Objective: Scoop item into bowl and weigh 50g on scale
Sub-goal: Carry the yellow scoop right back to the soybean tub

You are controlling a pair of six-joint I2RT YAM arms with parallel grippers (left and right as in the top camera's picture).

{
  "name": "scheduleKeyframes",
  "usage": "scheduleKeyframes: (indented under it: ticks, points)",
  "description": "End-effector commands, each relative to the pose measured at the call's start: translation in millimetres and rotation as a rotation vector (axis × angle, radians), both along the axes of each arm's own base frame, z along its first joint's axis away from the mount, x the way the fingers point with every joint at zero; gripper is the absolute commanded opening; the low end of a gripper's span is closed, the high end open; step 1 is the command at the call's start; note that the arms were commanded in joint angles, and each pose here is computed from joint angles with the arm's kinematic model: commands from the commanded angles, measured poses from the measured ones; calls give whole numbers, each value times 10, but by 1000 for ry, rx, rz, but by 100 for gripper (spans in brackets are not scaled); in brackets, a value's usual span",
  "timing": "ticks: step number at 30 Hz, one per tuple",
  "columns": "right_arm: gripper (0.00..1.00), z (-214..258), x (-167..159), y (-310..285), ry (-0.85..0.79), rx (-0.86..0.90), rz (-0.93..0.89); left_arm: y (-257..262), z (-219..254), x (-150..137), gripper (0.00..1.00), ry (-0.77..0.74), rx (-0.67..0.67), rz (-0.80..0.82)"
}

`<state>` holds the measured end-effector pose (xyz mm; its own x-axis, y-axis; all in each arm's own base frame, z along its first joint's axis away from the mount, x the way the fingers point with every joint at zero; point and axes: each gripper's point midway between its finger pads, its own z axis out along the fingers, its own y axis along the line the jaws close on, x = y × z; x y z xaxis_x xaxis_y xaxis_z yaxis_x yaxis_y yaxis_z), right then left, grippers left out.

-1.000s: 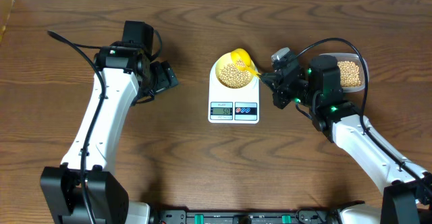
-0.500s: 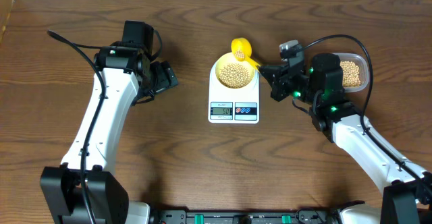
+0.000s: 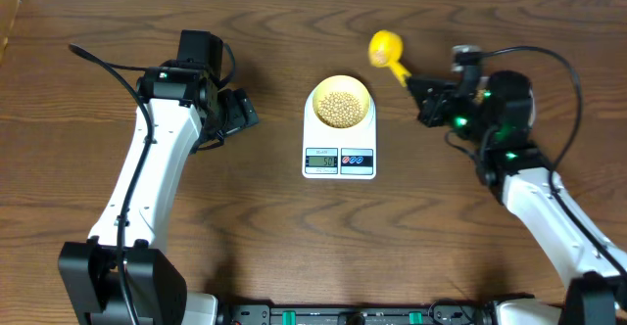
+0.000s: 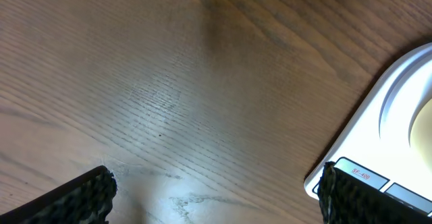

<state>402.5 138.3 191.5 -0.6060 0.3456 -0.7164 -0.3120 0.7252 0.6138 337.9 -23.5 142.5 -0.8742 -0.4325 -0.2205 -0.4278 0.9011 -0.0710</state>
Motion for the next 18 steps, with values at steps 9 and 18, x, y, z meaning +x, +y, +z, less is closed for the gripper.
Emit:
scheduleKeyframes:
  ticks: [9, 18]
  points:
    - [1, 232, -128, -754, 123, 112, -288, 32, 16, 15, 98, -5, 10, 15]
    - [1, -202, -454, -1508, 364, 66, -625, 32, 16, 15, 98, -5, 10, 15]
